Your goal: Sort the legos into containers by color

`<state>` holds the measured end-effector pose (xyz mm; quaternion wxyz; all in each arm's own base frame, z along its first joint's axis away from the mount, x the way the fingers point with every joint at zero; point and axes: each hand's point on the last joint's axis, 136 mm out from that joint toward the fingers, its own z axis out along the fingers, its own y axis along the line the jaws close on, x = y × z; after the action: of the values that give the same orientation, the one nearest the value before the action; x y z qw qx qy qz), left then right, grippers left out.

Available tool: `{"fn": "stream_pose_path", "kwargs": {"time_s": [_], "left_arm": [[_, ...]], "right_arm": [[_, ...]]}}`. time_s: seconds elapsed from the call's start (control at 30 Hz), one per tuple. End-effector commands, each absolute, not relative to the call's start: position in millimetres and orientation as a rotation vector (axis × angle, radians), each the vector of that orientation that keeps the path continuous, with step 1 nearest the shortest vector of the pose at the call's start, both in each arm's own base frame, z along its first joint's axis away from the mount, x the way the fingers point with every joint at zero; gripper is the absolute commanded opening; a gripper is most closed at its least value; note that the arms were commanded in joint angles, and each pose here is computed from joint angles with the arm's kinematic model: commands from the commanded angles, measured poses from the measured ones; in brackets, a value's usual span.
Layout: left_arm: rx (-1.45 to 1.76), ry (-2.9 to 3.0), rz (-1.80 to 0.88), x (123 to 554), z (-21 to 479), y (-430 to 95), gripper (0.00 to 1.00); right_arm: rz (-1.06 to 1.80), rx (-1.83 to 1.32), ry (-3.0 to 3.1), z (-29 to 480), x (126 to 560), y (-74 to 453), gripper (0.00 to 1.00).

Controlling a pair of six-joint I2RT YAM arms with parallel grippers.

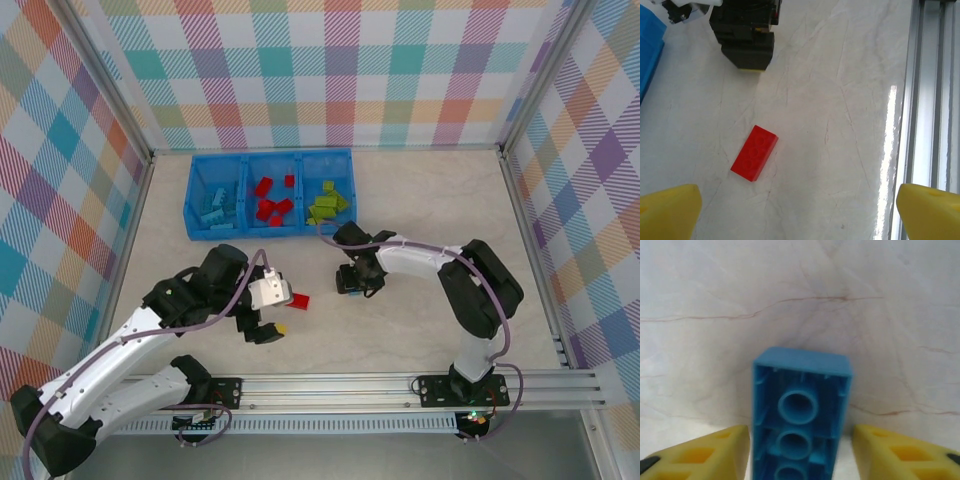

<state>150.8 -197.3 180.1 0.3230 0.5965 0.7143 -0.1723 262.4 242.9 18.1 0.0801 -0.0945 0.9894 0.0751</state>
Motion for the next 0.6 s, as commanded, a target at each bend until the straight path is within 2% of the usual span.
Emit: {"fn": "stream_pose_path", "kwargs": {"time_s": [0.0,0.07,0.13,0.33,0.5,0.57], "left_arm": [[1.586,1.795,-0.365,154.2,184.4,-192.6,1.00],[1.568,1.777,-0.342,155.4,185.8,-190.1,1.00],[1.540,1.754,-0.340,156.2,189.6,-190.2,1.00],[1.307,1.743,-0.228,183.2,211.8,-177.2,1.00],[0.864,1.687,-0.162,217.9,263.5,-148.2,1.00],[0.659,1.677,-0.099,230.6,284.6,-121.7,1.00]], "right_arm": [[0.236,-0.298,2.937,17.8,268.5,250.2,0.42],[0.265,-0.303,2.921,22.8,269.6,253.4,0.33],[0.340,-0.327,2.886,34.5,271.4,262.0,0.29],[0.597,-0.474,2.691,99.3,280.0,309.2,0.28],[0.774,-0.635,2.418,170.8,301.0,375.3,0.26],[0.840,-0.679,2.319,194.6,314.1,404.2,0.26]]}}
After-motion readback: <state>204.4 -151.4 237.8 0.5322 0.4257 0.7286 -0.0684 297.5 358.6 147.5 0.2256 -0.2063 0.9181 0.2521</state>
